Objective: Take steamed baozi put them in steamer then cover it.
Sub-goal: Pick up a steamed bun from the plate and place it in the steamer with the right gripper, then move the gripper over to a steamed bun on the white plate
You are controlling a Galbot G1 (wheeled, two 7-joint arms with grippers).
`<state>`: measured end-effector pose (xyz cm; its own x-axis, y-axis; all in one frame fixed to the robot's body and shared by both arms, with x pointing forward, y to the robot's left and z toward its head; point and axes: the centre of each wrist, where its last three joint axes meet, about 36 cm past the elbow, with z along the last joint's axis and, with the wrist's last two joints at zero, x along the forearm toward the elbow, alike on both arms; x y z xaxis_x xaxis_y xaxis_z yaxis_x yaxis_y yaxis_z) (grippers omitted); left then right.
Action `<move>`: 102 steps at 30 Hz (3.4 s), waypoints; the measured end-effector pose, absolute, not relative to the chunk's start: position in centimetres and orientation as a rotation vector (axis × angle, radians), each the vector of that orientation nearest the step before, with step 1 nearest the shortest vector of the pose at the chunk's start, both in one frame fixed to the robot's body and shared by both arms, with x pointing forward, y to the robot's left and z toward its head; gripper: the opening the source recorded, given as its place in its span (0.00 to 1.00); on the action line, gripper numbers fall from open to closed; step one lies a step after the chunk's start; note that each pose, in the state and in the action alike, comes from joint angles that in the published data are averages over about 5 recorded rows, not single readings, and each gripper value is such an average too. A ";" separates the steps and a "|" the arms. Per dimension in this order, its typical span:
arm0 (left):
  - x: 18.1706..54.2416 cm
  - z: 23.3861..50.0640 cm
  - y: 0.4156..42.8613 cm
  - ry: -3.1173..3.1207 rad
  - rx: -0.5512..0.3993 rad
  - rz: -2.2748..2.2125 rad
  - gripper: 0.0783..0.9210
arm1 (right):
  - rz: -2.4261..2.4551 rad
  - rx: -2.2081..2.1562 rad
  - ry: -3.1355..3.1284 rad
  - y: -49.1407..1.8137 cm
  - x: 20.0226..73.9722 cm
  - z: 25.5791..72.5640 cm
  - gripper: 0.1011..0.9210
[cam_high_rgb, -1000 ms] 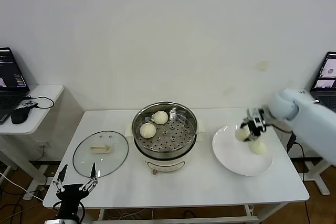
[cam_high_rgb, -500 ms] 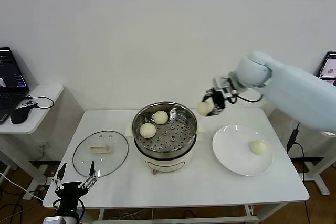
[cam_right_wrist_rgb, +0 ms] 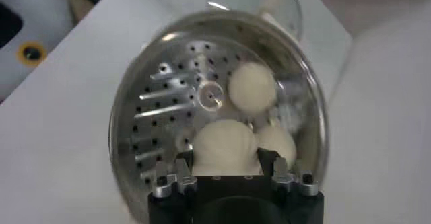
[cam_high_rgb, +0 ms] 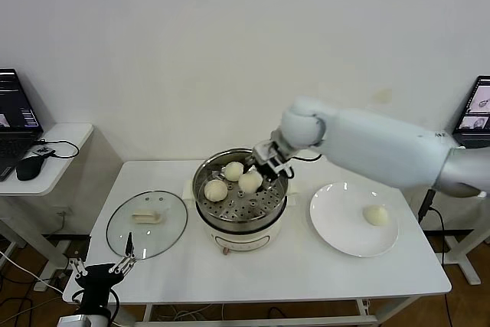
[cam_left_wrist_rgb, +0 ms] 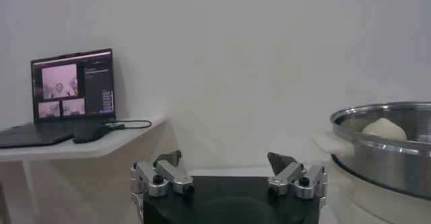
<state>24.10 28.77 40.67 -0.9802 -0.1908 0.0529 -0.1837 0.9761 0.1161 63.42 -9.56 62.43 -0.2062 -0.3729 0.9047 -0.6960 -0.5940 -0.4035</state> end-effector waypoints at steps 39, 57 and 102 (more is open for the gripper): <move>24.3 40.5 28.8 -3.065 0.299 -0.161 0.88 | 2.180 1.984 -0.959 -7.0 63.3 60.7 0.88; 24.6 40.9 28.7 -3.075 0.259 -0.181 0.88 | 1.769 1.459 -1.453 -21.2 64.6 66.4 0.88; 24.0 39.2 29.3 -3.011 0.261 -0.233 0.88 | 1.214 0.817 -1.464 -43.6 63.7 46.5 0.88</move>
<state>23.95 29.25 39.21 -0.9791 -0.1792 0.0965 -0.1622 0.9734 0.1615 63.73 -43.64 46.52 -0.2482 0.1023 0.9633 -0.9277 0.2611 -0.2668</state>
